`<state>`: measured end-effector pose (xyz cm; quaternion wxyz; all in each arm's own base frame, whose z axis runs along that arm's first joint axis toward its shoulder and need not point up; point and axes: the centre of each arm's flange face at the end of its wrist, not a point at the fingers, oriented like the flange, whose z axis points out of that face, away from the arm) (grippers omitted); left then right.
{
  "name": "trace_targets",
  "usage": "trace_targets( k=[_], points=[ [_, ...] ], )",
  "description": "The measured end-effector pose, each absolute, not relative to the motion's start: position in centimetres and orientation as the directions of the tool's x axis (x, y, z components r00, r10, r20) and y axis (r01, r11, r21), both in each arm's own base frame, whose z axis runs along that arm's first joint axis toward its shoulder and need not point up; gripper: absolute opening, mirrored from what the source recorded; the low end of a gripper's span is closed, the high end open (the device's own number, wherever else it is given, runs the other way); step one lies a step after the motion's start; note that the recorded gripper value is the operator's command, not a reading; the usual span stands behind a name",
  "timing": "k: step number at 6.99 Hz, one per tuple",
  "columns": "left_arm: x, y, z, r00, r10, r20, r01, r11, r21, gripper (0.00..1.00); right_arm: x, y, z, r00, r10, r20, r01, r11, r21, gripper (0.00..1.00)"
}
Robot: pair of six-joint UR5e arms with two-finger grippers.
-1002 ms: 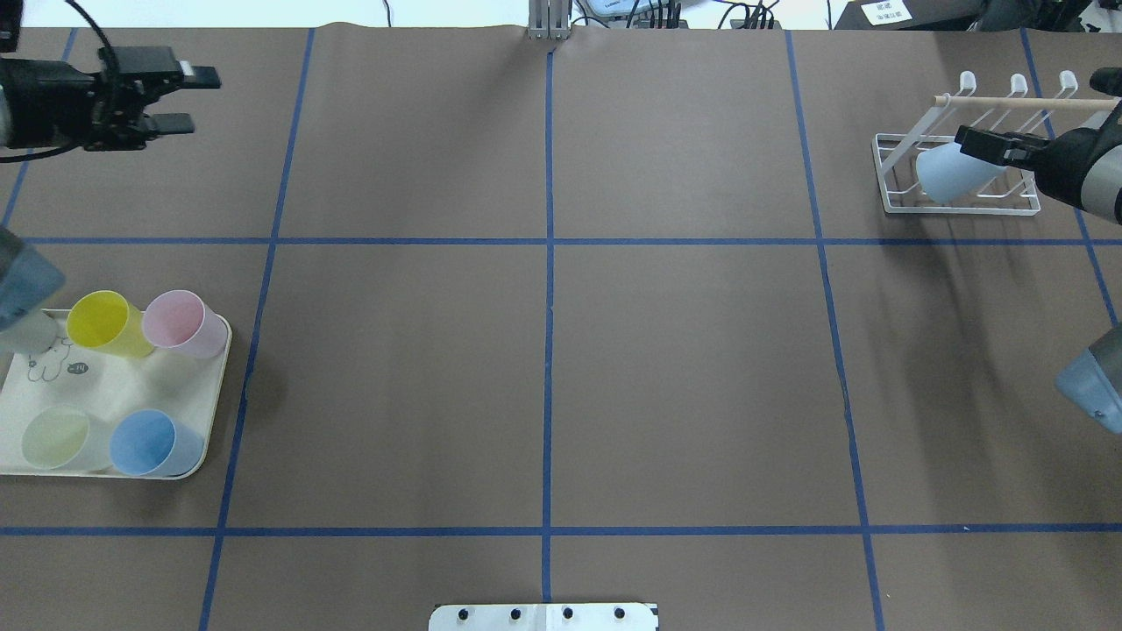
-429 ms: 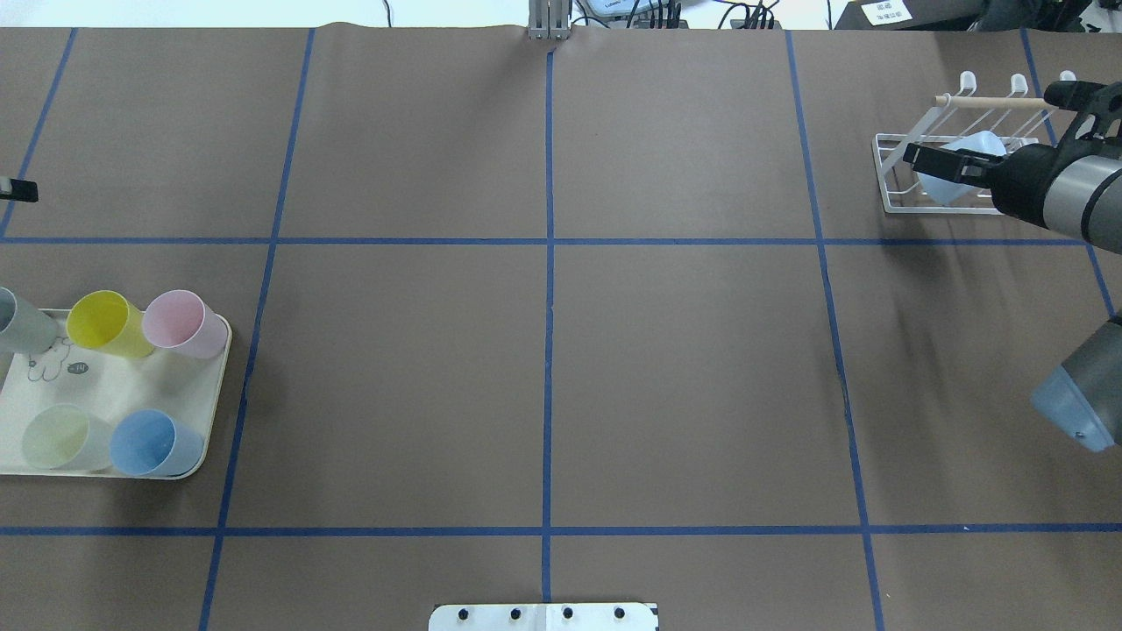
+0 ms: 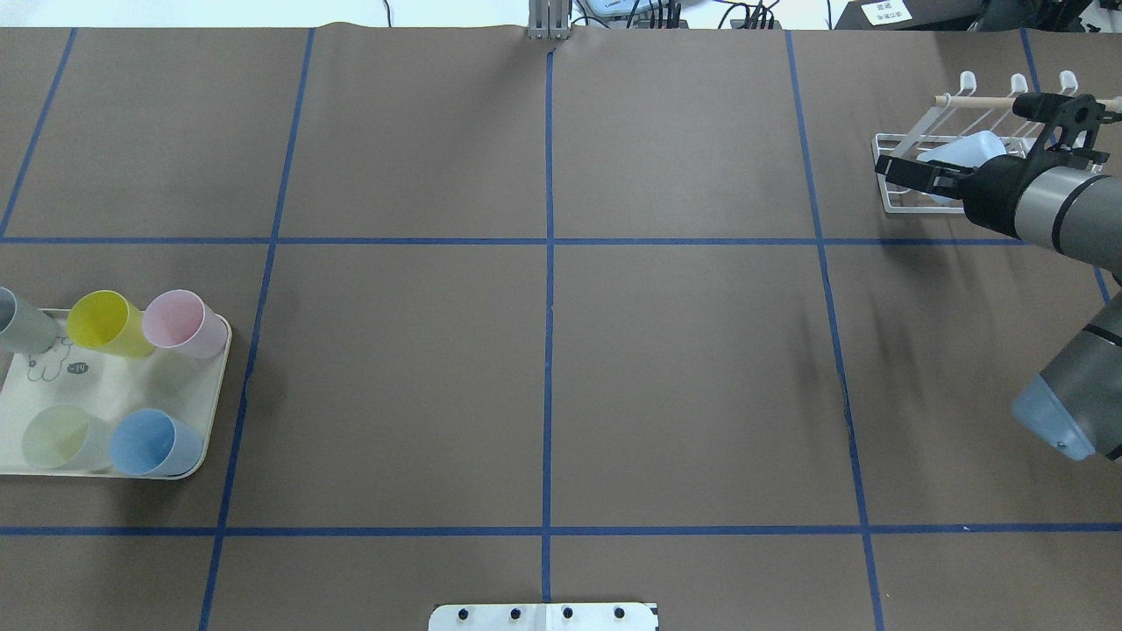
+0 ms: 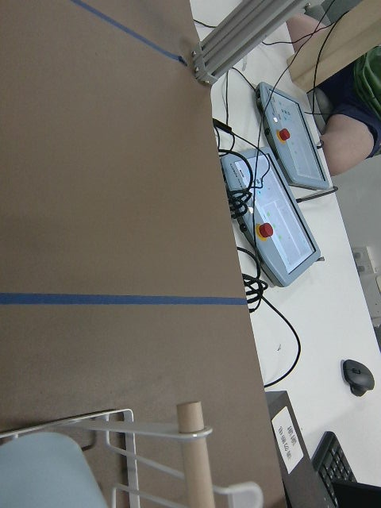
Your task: Transfer IKEA cup to right arm and place on rack
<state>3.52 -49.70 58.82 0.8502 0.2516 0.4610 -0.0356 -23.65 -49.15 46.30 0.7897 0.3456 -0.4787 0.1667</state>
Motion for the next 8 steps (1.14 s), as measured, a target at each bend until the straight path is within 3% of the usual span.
trace_targets(
  k=[1, 3, 8],
  points=[
    [2.8, -49.8, 60.6, 0.658, 0.195, -0.727, 0.228, 0.869, 0.439, 0.99, -23.9, -49.0, 46.2, 0.484, -0.071, 0.872, -0.592, 0.707, 0.386, 0.99],
    [2.4, -48.6, 63.7, 0.725, 0.157, -0.67, 0.135, 0.922, 0.362, 0.99, -24.2, -48.8, 45.9, 0.479, -0.078, 0.874, -0.589, 0.71, 0.386, 0.99],
    [7.0, -44.7, 65.5, 0.639, 0.1, -0.763, -0.003, 0.992, 0.128, 0.93, -25.3, -47.6, 44.0, 0.441, -0.111, 0.891, -0.579, 0.723, 0.377, 0.99]
  ],
)
